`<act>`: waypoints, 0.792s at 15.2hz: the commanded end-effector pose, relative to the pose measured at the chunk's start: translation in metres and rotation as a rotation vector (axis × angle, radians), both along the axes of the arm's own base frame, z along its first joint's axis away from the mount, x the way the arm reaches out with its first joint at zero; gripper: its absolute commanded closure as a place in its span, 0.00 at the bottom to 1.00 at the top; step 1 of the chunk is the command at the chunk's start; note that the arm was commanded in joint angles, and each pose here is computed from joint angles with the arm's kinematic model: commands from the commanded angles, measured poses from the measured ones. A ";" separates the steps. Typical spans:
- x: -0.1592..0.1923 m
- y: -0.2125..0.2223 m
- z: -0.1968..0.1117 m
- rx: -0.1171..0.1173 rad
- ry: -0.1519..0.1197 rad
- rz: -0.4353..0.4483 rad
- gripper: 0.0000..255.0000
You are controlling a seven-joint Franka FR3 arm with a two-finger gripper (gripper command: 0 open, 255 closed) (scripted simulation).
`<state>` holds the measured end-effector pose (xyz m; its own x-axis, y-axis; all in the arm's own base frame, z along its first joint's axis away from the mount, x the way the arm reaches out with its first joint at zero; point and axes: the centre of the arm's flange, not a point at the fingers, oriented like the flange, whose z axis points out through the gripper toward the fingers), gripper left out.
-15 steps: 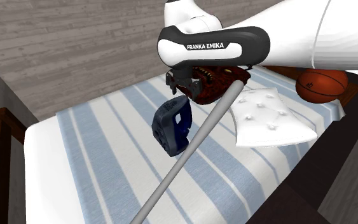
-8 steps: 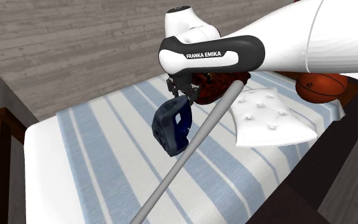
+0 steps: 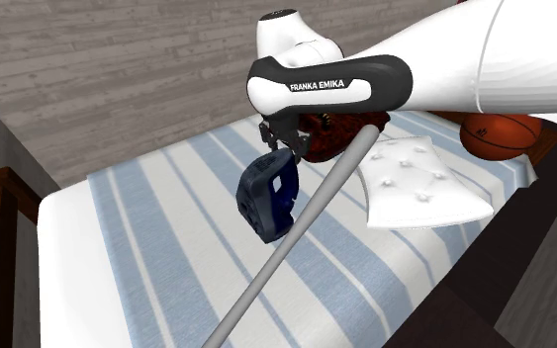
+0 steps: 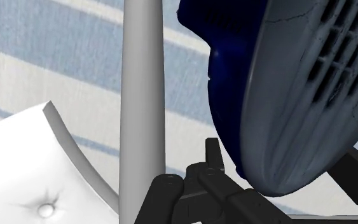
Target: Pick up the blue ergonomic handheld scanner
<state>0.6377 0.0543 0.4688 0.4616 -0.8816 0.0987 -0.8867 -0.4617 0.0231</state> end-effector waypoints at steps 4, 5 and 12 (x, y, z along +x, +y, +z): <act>0.000 0.001 0.020 0.001 0.003 0.001 1.00; 0.000 0.001 0.025 0.001 0.003 0.001 1.00; 0.000 0.001 0.062 0.001 0.003 0.001 1.00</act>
